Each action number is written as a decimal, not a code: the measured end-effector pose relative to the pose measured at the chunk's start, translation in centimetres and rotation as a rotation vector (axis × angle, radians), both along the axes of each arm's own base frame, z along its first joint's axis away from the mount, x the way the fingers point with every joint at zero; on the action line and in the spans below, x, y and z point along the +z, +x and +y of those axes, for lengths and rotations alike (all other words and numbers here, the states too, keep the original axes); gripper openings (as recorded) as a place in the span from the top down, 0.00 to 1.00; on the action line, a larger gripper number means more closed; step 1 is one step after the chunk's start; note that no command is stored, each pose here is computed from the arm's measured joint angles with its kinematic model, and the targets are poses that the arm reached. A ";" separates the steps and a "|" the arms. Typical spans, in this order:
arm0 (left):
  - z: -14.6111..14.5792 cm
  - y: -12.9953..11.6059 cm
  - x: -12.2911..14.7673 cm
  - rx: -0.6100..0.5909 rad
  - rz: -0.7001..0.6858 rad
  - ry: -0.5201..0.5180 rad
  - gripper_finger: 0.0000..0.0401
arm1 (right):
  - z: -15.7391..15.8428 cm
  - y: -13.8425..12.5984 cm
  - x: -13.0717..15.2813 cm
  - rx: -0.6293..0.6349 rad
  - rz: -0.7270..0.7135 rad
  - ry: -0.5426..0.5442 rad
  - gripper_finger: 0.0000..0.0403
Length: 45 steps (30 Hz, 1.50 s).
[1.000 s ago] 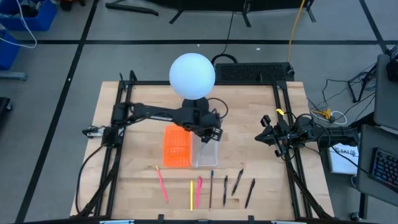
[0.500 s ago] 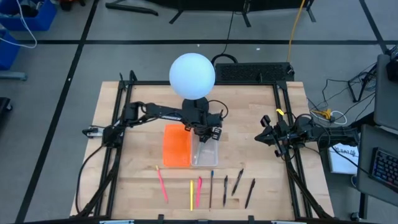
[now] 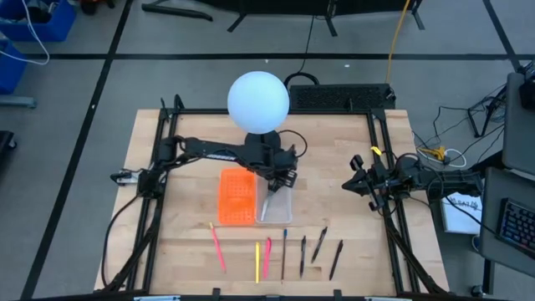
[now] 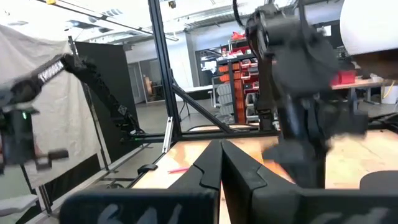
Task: Pick & place school supplies into a supply box
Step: Put the right black pen into the pencil box
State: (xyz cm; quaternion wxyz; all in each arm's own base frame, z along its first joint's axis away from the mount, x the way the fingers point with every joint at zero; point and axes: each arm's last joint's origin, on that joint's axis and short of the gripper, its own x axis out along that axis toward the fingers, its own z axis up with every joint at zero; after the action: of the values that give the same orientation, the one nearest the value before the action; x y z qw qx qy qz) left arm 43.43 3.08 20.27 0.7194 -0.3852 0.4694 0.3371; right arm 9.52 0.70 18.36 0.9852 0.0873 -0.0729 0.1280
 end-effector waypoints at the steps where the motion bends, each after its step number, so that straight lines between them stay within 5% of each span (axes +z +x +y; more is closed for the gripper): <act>1: -0.3 -0.3 1.0 -0.027 -0.015 0.029 0.46 | 0.0 0.0 -0.1 0.000 0.005 0.000 1.00; 6: -3.7 -2.8 7.6 -0.315 -0.113 0.209 0.47 | 0.0 0.0 -0.1 0.000 0.015 0.000 1.00; 10: -8.5 -6.4 12.6 -0.617 -0.169 0.400 0.56 | 0.0 0.0 -0.1 0.000 0.016 0.000 1.00; 17: -11.4 -13.9 17.4 -0.584 -0.275 0.638 0.93 | 0.0 0.0 -0.1 0.000 0.016 0.000 1.00; 24: -10.4 -20.3 12.9 -0.577 -0.307 0.709 0.99 | 0.0 0.0 -0.2 0.000 0.016 0.000 1.00; 31: -9.8 -23.4 6.8 -0.895 -0.576 0.817 0.99 | 0.0 0.1 -0.2 -0.001 0.025 0.000 1.00; 37: -8.6 -26.0 3.2 -0.893 -0.722 0.920 0.99 | 0.0 0.1 -0.9 -0.005 0.087 -0.028 1.00; 45: -5.8 -29.9 1.9 -0.881 -0.853 0.887 1.00 | 0.0 0.1 -0.6 -0.019 0.031 -0.113 1.00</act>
State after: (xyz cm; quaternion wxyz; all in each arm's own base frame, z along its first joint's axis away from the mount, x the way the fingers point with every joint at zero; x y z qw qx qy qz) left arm 13.54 -2.69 22.21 0.9945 0.0666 0.0810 -0.0026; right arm 9.63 0.70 17.81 0.9908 0.0327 -0.0513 0.1212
